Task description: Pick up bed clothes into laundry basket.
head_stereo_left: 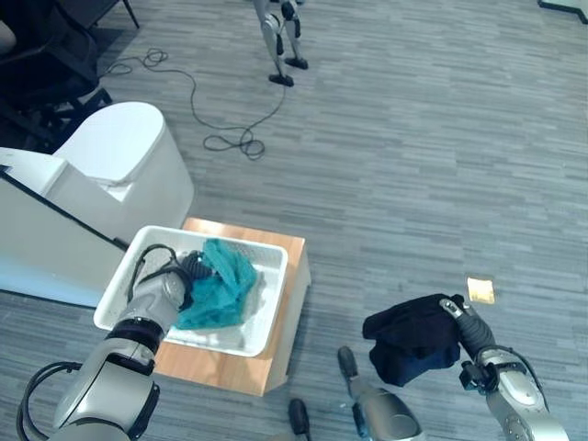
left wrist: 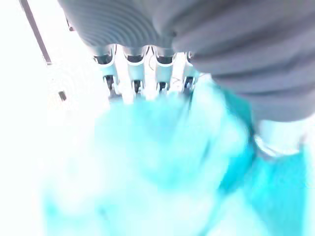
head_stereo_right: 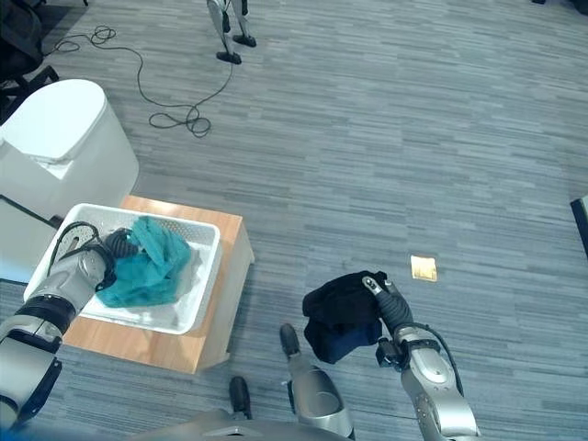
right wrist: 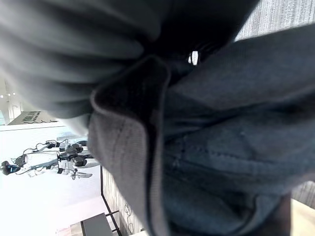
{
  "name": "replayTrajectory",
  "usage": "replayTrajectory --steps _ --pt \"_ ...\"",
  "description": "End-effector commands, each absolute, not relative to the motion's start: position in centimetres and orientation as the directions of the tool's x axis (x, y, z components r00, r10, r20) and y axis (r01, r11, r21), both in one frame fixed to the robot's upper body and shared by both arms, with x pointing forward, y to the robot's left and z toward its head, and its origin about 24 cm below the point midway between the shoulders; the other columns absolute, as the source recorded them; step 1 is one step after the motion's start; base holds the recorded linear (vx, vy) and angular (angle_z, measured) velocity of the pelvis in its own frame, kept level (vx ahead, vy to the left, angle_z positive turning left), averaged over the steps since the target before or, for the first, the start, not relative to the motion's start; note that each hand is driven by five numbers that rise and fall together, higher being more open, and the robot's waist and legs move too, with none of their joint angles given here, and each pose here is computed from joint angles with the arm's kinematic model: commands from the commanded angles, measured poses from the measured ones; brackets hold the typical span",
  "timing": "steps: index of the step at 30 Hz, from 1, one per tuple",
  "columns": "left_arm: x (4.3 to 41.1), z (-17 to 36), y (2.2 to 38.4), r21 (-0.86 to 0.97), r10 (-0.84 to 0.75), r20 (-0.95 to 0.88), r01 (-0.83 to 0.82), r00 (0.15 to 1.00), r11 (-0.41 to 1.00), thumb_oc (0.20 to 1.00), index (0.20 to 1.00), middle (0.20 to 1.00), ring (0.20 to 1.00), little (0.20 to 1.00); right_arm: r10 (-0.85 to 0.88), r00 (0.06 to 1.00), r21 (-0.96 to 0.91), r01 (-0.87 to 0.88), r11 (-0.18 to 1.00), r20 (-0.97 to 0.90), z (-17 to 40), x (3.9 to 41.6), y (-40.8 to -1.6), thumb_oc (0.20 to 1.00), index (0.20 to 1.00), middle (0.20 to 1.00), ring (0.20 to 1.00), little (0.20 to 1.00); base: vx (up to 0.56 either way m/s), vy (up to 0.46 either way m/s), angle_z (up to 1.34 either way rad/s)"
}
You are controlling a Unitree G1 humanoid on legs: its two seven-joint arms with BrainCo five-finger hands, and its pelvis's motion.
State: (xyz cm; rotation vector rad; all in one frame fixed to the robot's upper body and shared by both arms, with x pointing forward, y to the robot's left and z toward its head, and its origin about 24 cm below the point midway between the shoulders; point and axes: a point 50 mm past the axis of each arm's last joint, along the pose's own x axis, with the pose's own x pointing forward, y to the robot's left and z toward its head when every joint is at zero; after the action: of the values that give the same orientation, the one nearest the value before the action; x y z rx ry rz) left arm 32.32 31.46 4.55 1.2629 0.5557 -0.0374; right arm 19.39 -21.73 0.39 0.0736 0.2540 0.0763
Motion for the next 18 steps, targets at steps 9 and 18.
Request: replayTrajectory --steps 9,18 --pt "30.8 8.8 34.2 0.813 0.287 -0.192 -0.011 0.938 0.581 1.0 1.0 1.0 1.0 1.0 0.041 0.995 -0.032 -0.044 0.999 -0.095 3.8 20.9 -23.4 0.2 0.2 0.2 0.2 0.2 0.0 0.006 0.04" --pt "25.3 11.8 35.9 0.738 0.168 -0.114 -0.029 0.979 0.674 1.0 1.0 1.0 1.0 1.0 -0.178 0.957 -0.457 0.266 0.849 0.227 17.9 23.9 -35.4 0.2 0.2 0.2 0.2 0.2 0.01 0.012 0.03"
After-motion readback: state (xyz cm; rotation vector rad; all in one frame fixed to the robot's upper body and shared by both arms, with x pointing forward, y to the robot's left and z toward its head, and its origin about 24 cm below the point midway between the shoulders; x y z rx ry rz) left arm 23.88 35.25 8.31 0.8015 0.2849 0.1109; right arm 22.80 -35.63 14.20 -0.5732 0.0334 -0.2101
